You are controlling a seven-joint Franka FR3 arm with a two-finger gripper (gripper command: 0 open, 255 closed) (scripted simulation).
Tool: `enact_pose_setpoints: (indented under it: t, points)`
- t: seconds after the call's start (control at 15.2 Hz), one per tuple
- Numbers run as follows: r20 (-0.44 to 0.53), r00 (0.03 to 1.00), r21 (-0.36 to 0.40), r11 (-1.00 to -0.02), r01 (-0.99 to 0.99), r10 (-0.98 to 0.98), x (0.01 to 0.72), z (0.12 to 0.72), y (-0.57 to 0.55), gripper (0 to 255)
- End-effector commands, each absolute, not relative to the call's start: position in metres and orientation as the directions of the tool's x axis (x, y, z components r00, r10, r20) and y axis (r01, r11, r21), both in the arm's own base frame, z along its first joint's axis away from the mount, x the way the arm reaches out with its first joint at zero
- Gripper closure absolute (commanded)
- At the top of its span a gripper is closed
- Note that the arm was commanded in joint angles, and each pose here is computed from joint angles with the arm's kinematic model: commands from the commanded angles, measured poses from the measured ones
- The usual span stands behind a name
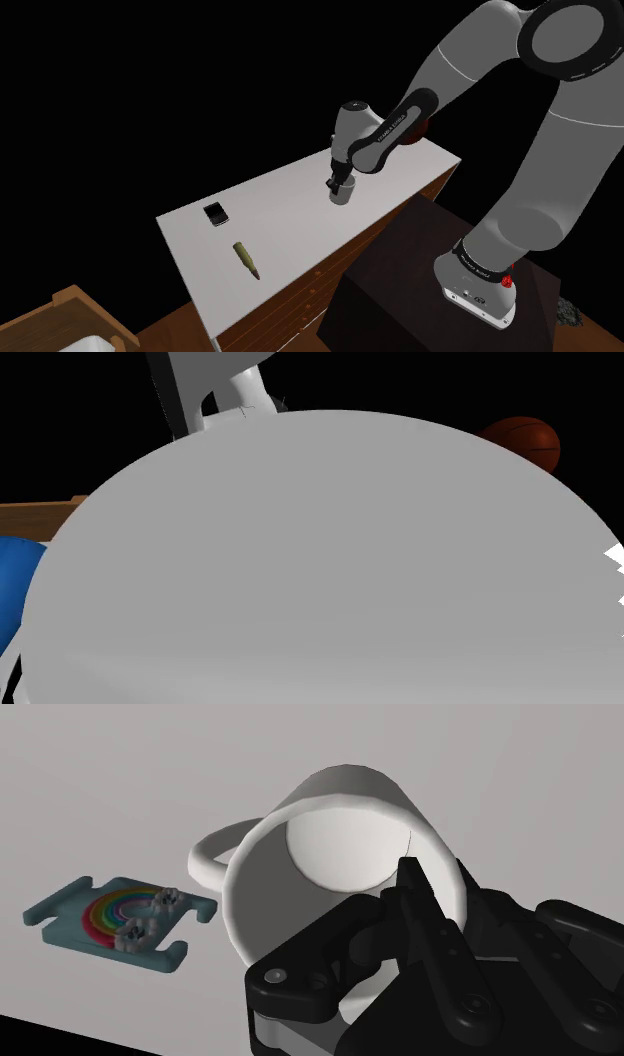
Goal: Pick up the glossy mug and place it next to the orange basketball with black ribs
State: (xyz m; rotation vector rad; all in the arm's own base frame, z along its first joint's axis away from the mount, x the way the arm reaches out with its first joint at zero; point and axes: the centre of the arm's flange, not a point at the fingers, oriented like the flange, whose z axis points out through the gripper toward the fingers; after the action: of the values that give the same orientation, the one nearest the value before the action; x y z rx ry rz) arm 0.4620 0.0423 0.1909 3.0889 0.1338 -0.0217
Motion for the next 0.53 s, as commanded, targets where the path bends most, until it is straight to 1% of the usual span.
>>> enact_pose_setpoints:
  t: [0.0,0.46]
  points:
    - [-0.016,0.996,0.049,-0.995,0.087,0.086,0.462,0.202,0.042,255]
    - [-0.016,0.996,0.049,-0.995,0.087,0.086,0.462,0.239,0.042,255]
